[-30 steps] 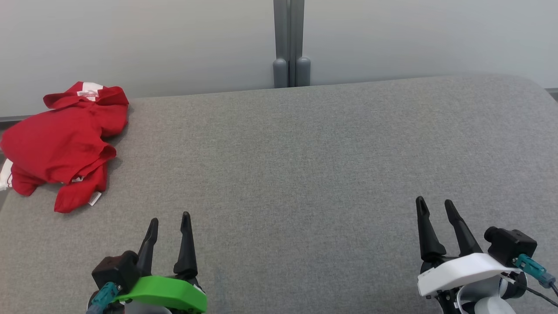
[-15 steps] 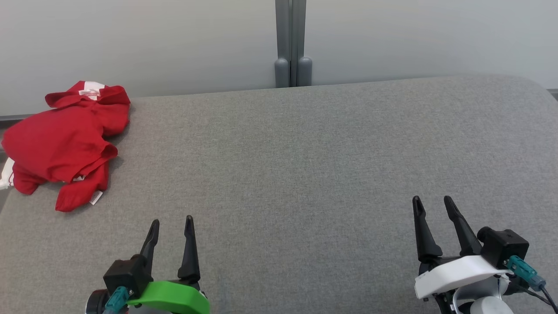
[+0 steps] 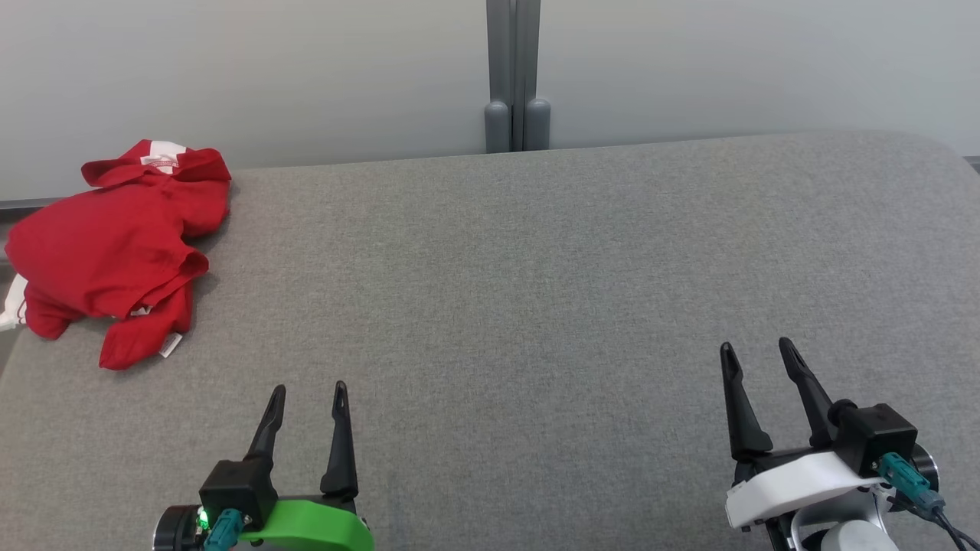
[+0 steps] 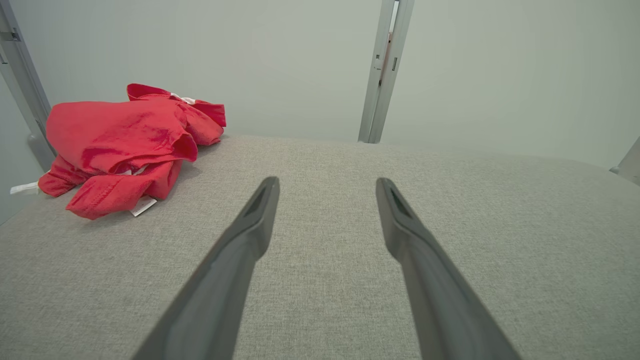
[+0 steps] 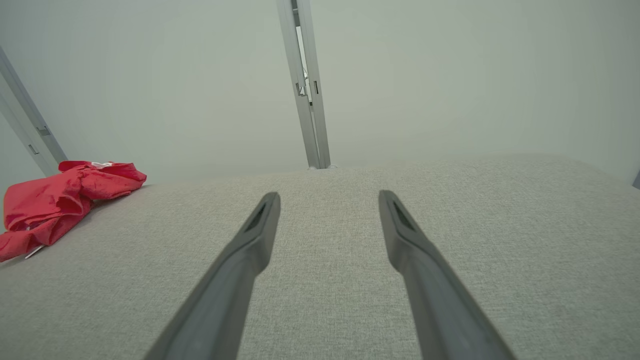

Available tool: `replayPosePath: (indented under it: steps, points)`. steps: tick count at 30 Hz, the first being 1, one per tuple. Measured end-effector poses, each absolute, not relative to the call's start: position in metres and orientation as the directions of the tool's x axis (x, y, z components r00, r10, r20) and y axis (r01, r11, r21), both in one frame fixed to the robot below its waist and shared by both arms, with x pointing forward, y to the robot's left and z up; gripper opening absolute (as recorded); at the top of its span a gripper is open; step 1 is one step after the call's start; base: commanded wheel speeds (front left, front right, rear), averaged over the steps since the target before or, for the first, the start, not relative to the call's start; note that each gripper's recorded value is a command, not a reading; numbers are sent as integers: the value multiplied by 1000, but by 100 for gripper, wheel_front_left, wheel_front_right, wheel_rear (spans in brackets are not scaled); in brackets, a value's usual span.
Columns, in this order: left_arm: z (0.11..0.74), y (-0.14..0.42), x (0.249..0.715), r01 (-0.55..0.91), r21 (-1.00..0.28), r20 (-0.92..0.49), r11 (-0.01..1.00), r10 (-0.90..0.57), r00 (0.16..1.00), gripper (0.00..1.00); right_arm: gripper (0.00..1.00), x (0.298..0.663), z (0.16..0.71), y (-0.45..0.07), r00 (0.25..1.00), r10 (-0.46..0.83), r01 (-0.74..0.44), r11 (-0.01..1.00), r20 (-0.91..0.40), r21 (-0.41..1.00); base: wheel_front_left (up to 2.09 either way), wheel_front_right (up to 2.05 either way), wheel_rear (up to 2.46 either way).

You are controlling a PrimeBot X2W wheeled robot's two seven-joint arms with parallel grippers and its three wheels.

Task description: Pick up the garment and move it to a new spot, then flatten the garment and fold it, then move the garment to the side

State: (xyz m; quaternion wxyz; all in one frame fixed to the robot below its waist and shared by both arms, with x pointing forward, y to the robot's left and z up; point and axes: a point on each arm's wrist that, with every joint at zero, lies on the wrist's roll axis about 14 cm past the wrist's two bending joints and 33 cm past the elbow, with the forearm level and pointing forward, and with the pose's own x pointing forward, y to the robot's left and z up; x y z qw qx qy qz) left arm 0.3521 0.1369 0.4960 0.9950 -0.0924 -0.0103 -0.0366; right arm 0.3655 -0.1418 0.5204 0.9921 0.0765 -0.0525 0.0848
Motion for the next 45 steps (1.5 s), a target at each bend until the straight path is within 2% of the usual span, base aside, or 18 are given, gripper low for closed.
replayPosePath:
  steps: [17, 38, 45]
  points:
    - [501, 131, 350, 98, -87, 63, 991, -92, 994, 100, 100, 363, 521, -134, 972, 197, -204, 978, 130, 47, 0, 0, 0]
    - [497, 137, 348, 74, -97, 52, 992, -70, 996, 100, 100, 366, 515, -133, 974, 198, -206, 977, 112, 57, 0, 0, 0]
    - [501, 156, 341, 19, -96, 64, 995, -13, 998, 100, 100, 374, 518, -116, 961, 250, -258, 965, 122, 55, 0, 0, 0]
